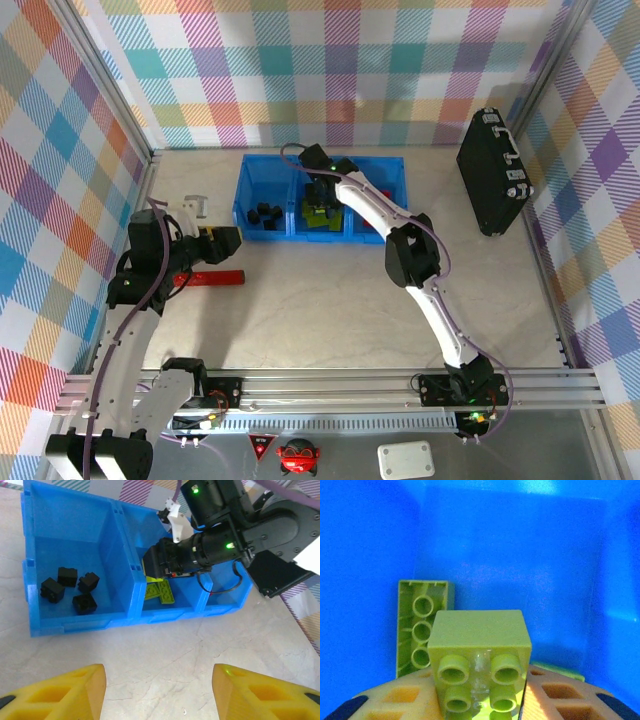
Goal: Sort the legos into containers by color
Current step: Place the lego in the container.
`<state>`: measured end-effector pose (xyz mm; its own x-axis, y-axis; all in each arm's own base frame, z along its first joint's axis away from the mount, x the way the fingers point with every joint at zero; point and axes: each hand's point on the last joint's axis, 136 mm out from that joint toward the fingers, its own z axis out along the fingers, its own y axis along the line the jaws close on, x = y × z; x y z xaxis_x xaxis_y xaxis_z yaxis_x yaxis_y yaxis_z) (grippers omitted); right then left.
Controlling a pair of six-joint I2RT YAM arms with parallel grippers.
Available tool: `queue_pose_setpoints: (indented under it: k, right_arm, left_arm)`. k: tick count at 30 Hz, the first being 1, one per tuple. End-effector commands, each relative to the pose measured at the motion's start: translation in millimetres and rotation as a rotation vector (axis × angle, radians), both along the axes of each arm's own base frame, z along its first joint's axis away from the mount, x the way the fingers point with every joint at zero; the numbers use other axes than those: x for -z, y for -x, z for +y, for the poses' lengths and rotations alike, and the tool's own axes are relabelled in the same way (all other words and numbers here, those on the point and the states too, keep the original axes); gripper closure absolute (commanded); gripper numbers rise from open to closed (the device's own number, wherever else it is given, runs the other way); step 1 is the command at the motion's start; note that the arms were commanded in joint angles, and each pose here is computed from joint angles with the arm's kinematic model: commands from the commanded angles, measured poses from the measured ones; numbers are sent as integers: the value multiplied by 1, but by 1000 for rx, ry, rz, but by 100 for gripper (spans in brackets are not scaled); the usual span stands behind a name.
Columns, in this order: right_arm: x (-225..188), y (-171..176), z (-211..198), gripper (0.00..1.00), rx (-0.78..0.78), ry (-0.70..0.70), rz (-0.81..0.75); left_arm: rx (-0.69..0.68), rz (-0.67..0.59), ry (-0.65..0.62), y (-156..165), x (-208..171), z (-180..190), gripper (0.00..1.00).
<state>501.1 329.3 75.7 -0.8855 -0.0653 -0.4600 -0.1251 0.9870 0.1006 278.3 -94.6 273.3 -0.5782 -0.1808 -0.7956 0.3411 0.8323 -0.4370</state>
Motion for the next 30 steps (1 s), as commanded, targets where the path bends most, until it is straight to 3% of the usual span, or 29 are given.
queue_pose_setpoints:
  k: [1,15,25,30]
  right_arm:
    - [-4,-21,5,60,-2,-44,-59]
    - [13,-27,8,55,11,-67,-41]
    - [-57,-21,6,51,5,-117,-111]
    - [-86,-1,0,51,-9,-128,-91]
  left_arm:
    - [31,-48,11,2,-8,-3,41]
    - [38,-65,16,5,-11,-4,41]
    - [30,-75,11,5,-13,-3,41]
    - [0,-77,-7,5,-13,2,41]
